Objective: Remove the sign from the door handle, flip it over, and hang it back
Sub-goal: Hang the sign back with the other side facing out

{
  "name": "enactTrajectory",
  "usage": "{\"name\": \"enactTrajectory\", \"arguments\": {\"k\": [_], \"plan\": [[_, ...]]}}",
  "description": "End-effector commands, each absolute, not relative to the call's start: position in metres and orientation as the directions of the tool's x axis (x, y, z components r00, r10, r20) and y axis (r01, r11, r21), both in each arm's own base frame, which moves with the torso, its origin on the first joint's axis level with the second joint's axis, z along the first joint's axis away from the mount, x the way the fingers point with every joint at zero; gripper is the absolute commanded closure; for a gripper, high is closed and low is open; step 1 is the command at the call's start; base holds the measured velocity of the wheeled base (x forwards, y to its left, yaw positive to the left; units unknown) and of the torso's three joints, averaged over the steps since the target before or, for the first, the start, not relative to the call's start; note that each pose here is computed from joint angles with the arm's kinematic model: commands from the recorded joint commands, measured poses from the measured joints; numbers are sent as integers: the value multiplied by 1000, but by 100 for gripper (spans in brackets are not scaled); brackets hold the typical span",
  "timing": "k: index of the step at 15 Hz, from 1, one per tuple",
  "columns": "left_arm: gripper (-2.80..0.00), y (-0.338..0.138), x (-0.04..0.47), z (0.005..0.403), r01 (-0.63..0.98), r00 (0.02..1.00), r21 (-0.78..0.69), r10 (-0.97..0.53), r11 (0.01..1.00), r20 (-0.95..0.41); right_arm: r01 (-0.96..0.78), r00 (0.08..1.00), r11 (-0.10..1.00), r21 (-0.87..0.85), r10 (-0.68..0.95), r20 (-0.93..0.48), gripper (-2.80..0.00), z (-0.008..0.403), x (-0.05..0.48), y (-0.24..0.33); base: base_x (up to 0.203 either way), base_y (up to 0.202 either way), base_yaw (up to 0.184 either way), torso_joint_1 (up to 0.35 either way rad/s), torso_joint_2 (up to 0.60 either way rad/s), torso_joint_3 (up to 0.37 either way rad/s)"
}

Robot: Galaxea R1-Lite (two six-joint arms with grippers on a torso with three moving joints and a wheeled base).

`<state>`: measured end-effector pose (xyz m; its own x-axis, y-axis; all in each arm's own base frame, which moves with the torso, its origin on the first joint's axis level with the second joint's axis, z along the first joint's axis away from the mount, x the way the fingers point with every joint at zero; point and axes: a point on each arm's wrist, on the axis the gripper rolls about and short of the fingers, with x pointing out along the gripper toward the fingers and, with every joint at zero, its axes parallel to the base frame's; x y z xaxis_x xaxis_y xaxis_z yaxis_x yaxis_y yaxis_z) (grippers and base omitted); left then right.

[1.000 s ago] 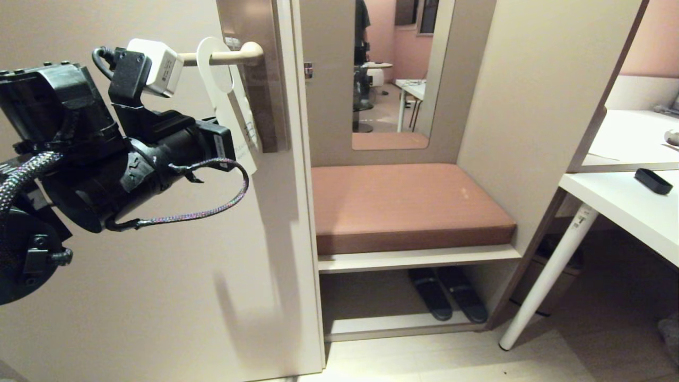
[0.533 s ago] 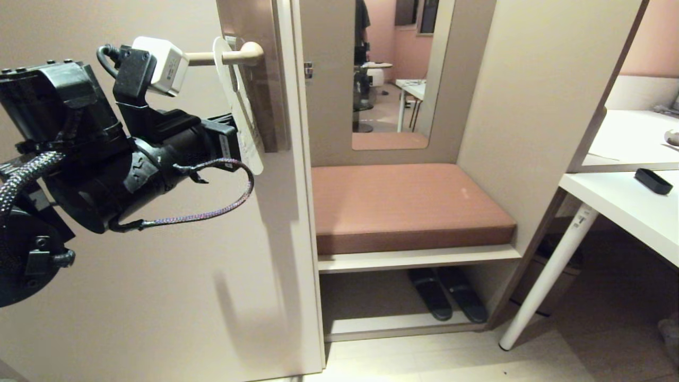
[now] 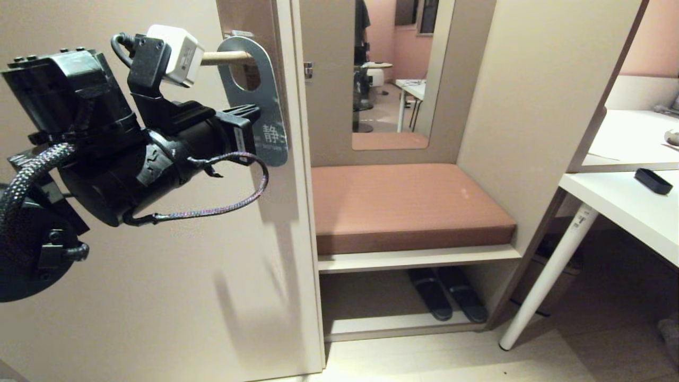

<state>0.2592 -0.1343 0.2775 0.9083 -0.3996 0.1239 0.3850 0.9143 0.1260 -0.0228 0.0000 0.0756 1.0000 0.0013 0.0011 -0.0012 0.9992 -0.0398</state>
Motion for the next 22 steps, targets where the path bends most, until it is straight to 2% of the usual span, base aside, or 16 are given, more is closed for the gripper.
{"name": "enactTrajectory", "arguments": {"k": [1,15,22], "plan": [[0,-138,259,276,396,904,127,-410,910,122,-1,1000,999,-40,2,2,0,76,-23,0,0,0,0,0,0,0],[0,-144,267,269,395,906,148,-411,907,98,-1,1000,999,-40,2,2,0,76,-23,0,0,0,0,0,0,0],[0,-147,273,281,378,898,150,-402,913,181,-1,1000,999,-40,2,2,0,76,-23,0,0,0,0,0,0,0]]}}
